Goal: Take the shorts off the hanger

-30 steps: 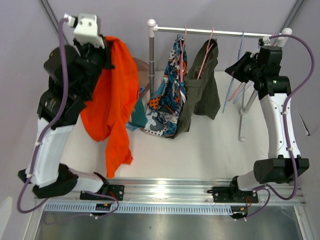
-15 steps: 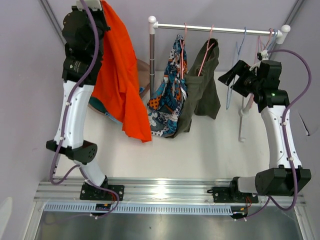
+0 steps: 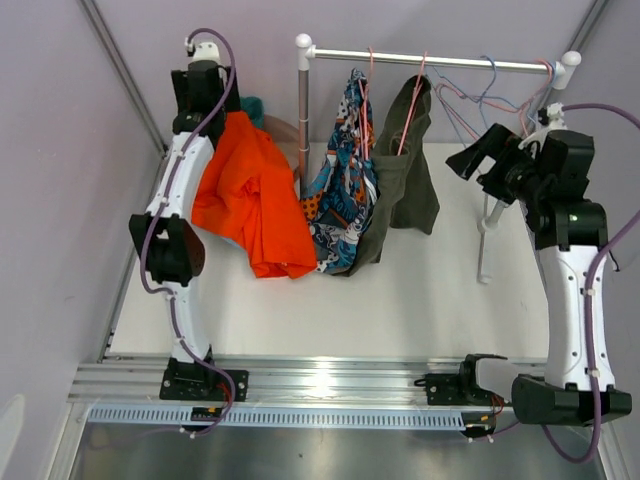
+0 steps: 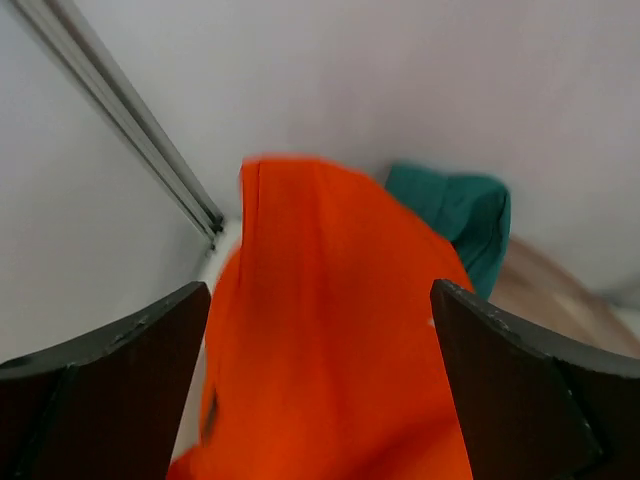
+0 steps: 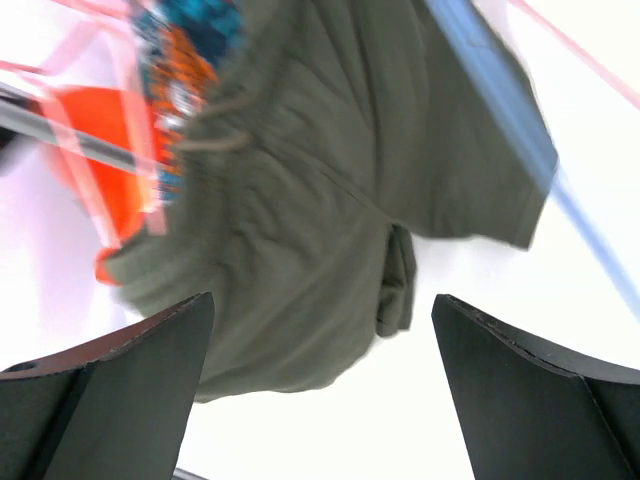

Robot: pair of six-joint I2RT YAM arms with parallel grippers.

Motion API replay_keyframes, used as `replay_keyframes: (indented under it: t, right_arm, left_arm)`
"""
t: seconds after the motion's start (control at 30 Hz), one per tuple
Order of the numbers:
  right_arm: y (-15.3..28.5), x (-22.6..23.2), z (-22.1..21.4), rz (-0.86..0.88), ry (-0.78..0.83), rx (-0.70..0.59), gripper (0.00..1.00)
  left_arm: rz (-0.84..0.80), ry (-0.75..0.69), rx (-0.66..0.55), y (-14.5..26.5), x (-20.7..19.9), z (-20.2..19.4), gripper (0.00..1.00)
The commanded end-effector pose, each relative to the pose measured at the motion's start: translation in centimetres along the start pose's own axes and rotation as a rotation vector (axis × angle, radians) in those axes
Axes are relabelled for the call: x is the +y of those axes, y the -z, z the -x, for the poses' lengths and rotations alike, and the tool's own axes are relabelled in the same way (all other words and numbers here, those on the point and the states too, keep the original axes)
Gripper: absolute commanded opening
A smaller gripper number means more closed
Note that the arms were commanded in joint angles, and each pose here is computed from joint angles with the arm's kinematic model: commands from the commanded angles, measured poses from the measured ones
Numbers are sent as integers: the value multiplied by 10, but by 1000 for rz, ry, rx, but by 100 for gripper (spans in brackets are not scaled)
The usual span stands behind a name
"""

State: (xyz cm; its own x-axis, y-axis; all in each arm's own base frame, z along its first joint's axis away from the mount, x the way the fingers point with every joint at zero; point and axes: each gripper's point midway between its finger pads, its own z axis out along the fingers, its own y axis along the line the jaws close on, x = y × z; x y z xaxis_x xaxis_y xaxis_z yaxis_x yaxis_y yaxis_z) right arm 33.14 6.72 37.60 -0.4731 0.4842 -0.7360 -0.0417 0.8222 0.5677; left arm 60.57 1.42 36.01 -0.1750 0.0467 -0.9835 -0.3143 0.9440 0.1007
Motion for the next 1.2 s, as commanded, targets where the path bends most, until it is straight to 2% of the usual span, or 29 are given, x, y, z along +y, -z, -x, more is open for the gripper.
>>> replay_keyframes:
  t: [0.0, 0.13, 0.2, 0.23, 0.3, 0.37, 0.4, 0.43, 0.47, 0.5, 0.53, 0.57, 0.6, 0.73, 0.77, 0.8, 0.87, 0.9, 1.17]
  right_arm:
    - [38, 30, 26, 60, 36, -98, 100]
    - [60, 62, 49, 160, 34, -177, 99]
    - [56, 70, 53, 199, 6, -179, 99]
    - [54, 75, 59, 223, 7, -193, 98]
    - [36, 79, 60, 241, -12, -163, 97]
    - [27, 93, 66, 276, 6, -169, 96]
    - [10, 92, 66, 264, 7, -152, 95]
    - [3, 102, 64, 283, 18, -138, 94]
    - [3, 111, 70, 300, 33, -147, 93]
    - [-17, 109, 67, 278, 35, -124, 91]
    - [-23, 117, 65, 289, 43, -112, 90]
    - [-28, 119, 66, 284, 48, -115, 90]
    - [-39, 123, 67, 284, 55, -108, 90]
    - [-62, 120, 70, 256, 53, -108, 89]
    - [-66, 120, 71, 253, 50, -109, 89]
    - [-70, 119, 73, 250, 48, -117, 88]
    - [-82, 115, 70, 235, 39, -109, 87]
    - [-86, 115, 69, 232, 34, -109, 86]
    - [-125, 124, 49, 227, 14, -72, 77]
  left_arm:
    - [-59, 109, -23, 27, -7, 34, 99]
    - [-112, 121, -10, 68, -17, 51, 99]
    - [-146, 120, -69, 106, -15, 81, 99]
    - [-187, 74, -40, 118, -30, 67, 99]
    - [-243, 81, -84, 159, -27, 84, 99]
    - [-312, 82, -80, 187, -37, 79, 99]
    - [-338, 86, -62, 195, -40, 67, 99]
    - [-401, 115, -112, 225, -34, 83, 99]
    - [-422, 120, -54, 226, -40, 52, 99]
    - [-460, 150, -97, 251, -29, 64, 99]
    - [-468, 173, -99, 260, -25, 62, 99]
    - [-473, 157, -50, 258, -28, 32, 99]
    - [-498, 170, -87, 277, -19, 40, 99]
    - [-540, 148, -46, 289, -18, -1, 99]
    - [-569, 156, -71, 301, -16, 3, 99]
    - [-573, 147, -41, 300, -18, -15, 99]
    - [-583, 161, -75, 310, -12, -13, 99]
    - [-583, 151, -51, 309, -13, -28, 99]
    - [-596, 133, -41, 309, -15, -49, 98]
